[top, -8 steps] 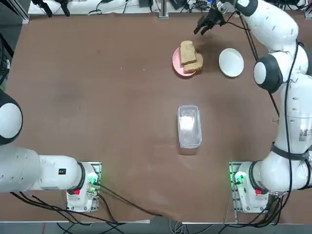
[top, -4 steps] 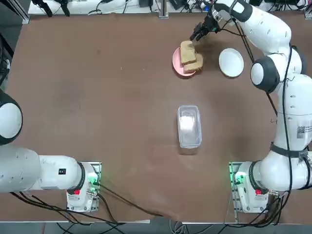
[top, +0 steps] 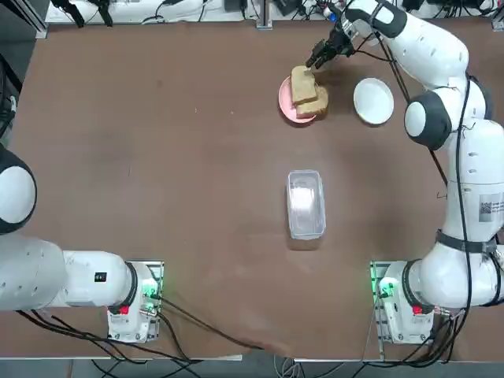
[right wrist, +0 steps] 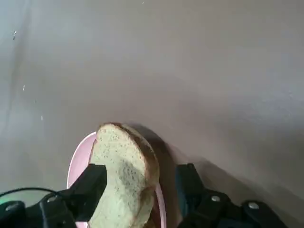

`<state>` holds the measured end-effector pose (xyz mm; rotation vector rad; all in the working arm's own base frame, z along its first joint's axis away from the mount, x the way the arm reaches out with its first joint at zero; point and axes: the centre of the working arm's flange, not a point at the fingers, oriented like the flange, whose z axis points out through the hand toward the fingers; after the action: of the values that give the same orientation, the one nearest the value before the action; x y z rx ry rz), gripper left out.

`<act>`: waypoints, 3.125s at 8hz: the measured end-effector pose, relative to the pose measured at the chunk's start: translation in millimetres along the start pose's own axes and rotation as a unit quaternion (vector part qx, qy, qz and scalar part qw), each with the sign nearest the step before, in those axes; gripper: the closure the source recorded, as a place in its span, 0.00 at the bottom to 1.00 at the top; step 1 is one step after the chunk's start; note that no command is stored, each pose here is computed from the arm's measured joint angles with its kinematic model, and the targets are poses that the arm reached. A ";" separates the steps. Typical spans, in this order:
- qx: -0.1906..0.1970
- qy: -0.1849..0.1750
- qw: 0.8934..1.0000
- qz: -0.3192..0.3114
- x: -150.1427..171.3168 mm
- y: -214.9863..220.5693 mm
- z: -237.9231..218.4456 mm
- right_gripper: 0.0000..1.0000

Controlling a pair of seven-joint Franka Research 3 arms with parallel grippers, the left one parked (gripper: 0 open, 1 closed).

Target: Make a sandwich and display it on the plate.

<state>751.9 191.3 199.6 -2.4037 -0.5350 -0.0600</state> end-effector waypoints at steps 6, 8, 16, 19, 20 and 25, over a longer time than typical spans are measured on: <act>0.021 0.026 0.999 0.017 1.2 4.6 8.1 0.12; 0.027 0.030 0.999 0.021 1.2 5.1 8.1 0.13; 0.036 0.026 0.999 0.025 -2.4 8.1 20.2 0.21; 0.038 0.025 0.999 0.027 -3.9 9.0 23.6 0.35; 0.039 0.024 0.999 0.026 -4.3 9.4 24.4 0.37; 0.039 0.024 0.999 0.021 -4.6 9.6 25.2 0.81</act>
<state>749.1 198.6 173.4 -2.3305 -0.4575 -0.0771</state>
